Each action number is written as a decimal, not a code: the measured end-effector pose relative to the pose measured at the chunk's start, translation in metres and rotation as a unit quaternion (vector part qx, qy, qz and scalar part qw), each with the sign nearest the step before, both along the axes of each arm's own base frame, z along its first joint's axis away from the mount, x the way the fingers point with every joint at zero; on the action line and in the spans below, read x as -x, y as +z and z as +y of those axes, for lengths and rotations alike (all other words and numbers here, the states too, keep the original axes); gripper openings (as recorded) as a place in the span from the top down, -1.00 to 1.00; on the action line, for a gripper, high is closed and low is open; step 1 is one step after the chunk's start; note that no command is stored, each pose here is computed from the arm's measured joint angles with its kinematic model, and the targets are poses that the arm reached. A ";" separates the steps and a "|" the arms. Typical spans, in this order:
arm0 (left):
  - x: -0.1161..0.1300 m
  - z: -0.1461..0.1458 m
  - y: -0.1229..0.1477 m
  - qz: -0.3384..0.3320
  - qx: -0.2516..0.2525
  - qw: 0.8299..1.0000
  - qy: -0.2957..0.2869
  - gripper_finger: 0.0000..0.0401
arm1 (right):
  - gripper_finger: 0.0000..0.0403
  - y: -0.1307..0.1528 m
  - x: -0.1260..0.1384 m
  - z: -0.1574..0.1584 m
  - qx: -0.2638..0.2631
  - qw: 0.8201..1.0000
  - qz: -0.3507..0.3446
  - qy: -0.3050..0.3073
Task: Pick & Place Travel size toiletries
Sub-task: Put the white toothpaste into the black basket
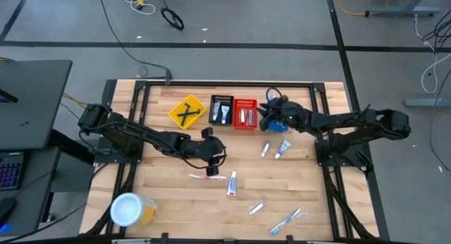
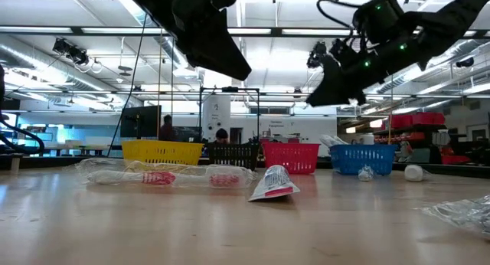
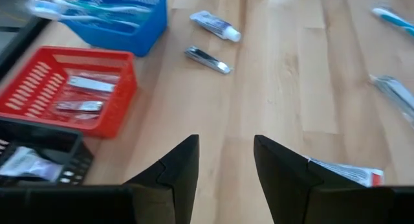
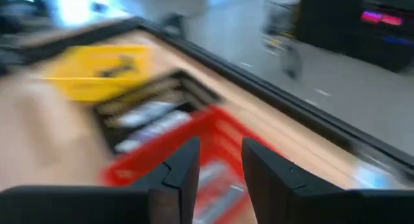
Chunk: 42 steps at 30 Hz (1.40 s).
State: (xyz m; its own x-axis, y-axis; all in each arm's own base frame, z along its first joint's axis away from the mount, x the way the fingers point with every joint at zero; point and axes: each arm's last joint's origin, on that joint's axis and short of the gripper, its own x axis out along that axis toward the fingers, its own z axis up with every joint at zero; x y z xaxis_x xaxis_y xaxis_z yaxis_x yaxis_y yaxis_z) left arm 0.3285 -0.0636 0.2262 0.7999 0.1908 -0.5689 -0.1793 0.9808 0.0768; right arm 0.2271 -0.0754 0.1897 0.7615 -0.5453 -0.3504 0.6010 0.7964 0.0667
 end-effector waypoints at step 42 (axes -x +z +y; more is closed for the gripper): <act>0.003 -0.002 -0.005 0.020 0.055 0.998 -0.014 0.23 | 0.38 -0.029 -0.007 0.097 -0.102 0.890 0.110 0.431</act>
